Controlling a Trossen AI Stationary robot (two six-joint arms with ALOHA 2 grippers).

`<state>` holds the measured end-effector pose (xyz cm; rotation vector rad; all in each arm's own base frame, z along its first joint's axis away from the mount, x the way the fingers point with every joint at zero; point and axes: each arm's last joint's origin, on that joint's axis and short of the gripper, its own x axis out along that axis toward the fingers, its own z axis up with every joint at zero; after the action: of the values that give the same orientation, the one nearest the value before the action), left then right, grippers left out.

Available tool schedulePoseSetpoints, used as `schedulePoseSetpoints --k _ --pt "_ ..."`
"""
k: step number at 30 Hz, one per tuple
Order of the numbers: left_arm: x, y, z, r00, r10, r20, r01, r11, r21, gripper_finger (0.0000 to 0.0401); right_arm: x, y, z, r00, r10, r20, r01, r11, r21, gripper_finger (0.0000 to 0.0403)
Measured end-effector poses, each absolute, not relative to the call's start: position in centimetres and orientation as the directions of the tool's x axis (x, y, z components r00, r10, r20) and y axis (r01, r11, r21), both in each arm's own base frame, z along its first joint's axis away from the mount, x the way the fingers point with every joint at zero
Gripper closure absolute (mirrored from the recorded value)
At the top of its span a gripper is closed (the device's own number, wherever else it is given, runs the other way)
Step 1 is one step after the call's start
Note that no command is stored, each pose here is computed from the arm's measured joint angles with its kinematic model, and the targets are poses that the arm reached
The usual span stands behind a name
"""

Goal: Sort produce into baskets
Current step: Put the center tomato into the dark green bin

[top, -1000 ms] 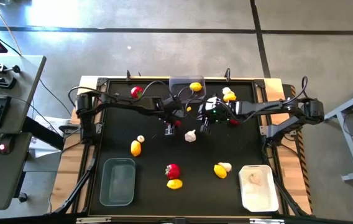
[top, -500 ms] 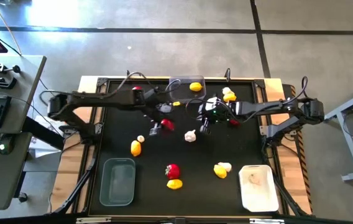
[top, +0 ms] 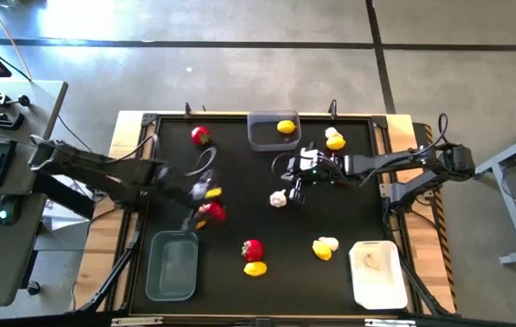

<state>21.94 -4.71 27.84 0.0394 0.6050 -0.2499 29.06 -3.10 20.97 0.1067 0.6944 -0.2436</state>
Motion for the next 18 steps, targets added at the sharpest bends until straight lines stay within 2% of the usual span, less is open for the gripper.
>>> schedulePoseSetpoints --k 8,18 --pt "16.7 -9.6 27.9 0.824 -0.168 -0.542 0.236 0.970 0.057 0.0206 29.1 -1.9 21.0 0.730 -0.265 -0.630 0.360 0.932 0.025 0.0402" --pt "13.2 -14.4 25.9 0.830 -0.034 -0.557 0.216 0.940 0.265 0.0206 29.1 -0.7 21.1 0.721 -0.332 -0.609 0.450 0.892 0.047 0.0402"
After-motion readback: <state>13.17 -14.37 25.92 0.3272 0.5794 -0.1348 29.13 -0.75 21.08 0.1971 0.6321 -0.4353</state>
